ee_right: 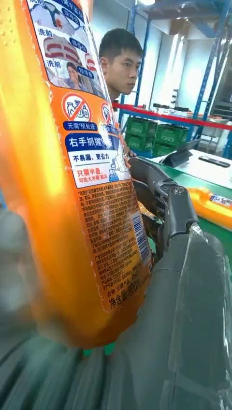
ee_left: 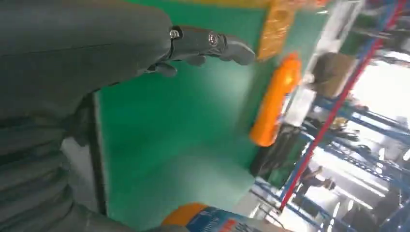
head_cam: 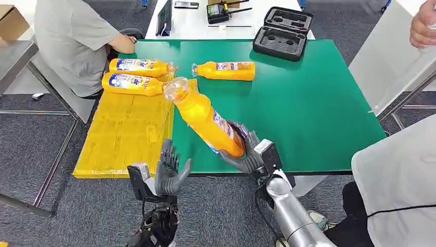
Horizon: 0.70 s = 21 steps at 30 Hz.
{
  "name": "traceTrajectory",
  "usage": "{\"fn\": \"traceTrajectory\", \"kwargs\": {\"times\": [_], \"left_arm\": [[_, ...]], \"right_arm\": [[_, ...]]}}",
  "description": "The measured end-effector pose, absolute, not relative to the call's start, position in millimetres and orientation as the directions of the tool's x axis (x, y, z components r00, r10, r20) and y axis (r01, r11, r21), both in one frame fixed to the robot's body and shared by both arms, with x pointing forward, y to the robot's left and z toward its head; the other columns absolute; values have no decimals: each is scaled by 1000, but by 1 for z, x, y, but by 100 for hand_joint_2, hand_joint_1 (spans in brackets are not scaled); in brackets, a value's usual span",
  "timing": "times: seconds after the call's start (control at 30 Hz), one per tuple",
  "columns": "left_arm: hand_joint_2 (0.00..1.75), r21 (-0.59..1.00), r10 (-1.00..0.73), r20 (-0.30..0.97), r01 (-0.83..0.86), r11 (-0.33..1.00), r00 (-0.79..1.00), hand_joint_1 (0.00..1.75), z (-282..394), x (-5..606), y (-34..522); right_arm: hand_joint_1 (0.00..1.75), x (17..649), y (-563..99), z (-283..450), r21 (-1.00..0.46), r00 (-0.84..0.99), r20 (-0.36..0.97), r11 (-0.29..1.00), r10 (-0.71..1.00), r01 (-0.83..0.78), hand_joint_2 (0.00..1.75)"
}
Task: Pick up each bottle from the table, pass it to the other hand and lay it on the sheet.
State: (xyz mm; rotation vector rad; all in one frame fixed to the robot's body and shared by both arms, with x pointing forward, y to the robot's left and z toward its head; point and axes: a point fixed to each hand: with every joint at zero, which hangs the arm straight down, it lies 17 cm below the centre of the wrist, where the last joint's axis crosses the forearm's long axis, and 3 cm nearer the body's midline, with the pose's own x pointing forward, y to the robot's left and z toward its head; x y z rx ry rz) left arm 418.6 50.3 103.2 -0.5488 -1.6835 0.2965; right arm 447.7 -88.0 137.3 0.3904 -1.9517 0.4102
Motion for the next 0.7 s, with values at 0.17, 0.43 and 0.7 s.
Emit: {"fn": "traceTrajectory", "kwargs": {"times": [0.17,0.43,0.7], "left_arm": [[0,-456,483,864,181,871,-146,0,107,419,50],[0,-440,476,862,209,873,-175,0,121,417,42],[175,-554,591,799,245,796,-113,0,125,415,34]], "right_arm": [[175,447,-88,135,-108,-389,918,889,-82,-444,175],[175,445,-88,132,-108,-384,920,890,-80,-443,175],[175,442,-87,128,-105,-377,923,888,-81,-447,175]]}}
